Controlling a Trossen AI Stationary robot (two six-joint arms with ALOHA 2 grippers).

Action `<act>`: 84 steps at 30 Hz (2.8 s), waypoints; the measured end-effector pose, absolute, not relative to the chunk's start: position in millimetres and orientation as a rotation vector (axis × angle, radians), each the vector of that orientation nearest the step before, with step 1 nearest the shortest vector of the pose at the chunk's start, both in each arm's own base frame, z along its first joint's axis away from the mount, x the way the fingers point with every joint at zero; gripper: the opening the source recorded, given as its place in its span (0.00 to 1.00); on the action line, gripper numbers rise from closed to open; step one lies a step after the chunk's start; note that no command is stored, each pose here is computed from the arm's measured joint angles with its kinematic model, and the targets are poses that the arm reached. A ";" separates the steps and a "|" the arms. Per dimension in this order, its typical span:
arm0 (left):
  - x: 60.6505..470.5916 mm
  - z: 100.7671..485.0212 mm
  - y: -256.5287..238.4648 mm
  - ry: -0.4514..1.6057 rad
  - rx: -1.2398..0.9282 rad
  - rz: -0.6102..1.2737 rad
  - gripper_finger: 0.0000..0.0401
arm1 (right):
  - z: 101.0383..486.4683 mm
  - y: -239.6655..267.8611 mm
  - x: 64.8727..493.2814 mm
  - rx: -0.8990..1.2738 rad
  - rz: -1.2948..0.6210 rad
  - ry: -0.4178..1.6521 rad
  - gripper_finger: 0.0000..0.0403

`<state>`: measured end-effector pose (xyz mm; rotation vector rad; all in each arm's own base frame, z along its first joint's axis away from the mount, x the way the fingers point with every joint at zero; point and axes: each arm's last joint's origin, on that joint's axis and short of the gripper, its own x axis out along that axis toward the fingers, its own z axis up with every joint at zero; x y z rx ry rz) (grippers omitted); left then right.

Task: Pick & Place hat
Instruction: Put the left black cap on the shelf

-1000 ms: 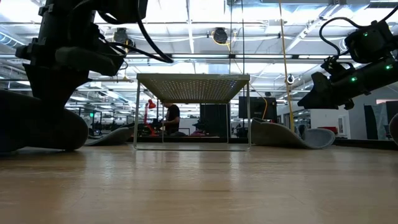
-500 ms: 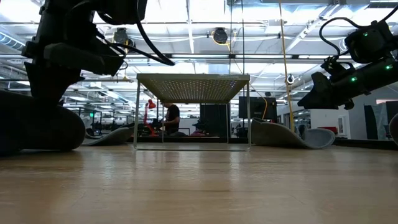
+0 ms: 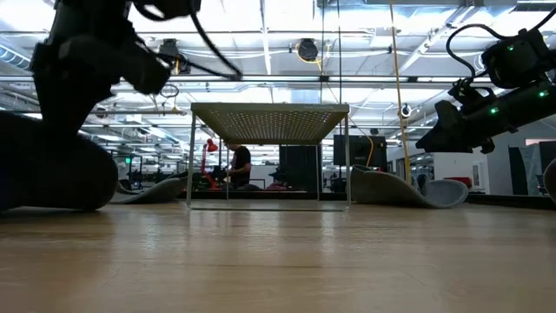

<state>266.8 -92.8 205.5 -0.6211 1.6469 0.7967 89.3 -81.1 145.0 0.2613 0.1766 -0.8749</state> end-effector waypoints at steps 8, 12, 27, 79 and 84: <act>249.5 246.4 -75.7 1.536 -0.652 0.790 0.02 | 145.1 -81.0 89.3 0.262 -0.872 0.177 0.41; 238.2 266.2 -68.0 1.482 -0.671 0.717 0.02 | 145.0 -81.1 89.3 0.262 -0.872 0.177 0.41; 168.0 339.5 -47.1 1.209 -0.689 0.331 0.02 | 147.2 -80.0 91.3 0.510 -0.825 0.051 0.41; 150.6 460.9 -30.8 -0.079 -0.356 -0.281 0.02 | 253.0 -67.5 90.9 0.590 -0.201 -0.650 0.45; 164.8 463.2 -21.3 -0.112 -0.366 -0.320 0.02 | 289.1 -68.3 95.5 0.531 -0.149 -0.590 0.53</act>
